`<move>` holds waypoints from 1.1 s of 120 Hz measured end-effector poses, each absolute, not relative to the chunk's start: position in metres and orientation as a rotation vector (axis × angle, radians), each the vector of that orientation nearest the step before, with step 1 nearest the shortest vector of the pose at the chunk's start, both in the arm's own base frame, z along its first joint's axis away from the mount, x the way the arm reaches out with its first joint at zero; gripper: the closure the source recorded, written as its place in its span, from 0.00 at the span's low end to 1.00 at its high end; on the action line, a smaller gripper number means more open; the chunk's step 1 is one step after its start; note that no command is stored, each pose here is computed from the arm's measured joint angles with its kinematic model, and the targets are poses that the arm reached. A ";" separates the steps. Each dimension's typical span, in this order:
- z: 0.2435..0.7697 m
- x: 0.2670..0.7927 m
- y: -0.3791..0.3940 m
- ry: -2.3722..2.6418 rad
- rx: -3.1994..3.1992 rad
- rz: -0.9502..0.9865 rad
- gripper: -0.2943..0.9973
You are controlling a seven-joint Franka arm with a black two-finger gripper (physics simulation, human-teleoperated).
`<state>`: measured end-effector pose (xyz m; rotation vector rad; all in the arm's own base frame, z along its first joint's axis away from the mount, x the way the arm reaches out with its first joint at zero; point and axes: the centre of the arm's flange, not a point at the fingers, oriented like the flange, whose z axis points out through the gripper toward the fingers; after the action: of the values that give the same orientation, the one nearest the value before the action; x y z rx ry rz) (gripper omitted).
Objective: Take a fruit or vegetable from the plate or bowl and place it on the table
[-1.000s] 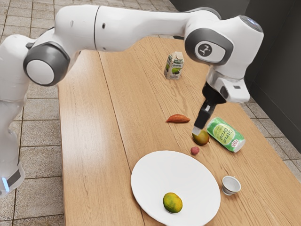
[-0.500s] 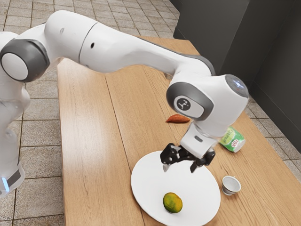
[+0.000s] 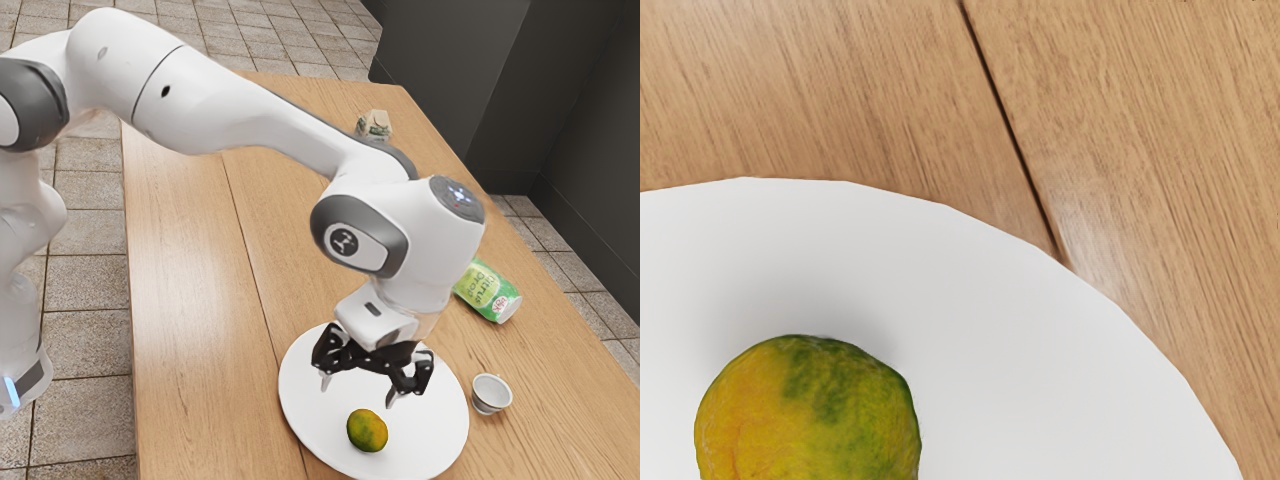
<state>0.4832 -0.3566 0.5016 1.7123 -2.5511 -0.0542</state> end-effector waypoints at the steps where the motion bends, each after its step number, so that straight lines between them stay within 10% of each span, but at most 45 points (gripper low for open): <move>1: 0.501 0.483 -0.357 -2.553 1.708 -0.054 0.23; 132: 0.464 0.501 -0.356 -2.694 1.444 -0.053 0.23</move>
<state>0.5006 -0.3557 0.4641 1.4438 -2.6944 -0.0530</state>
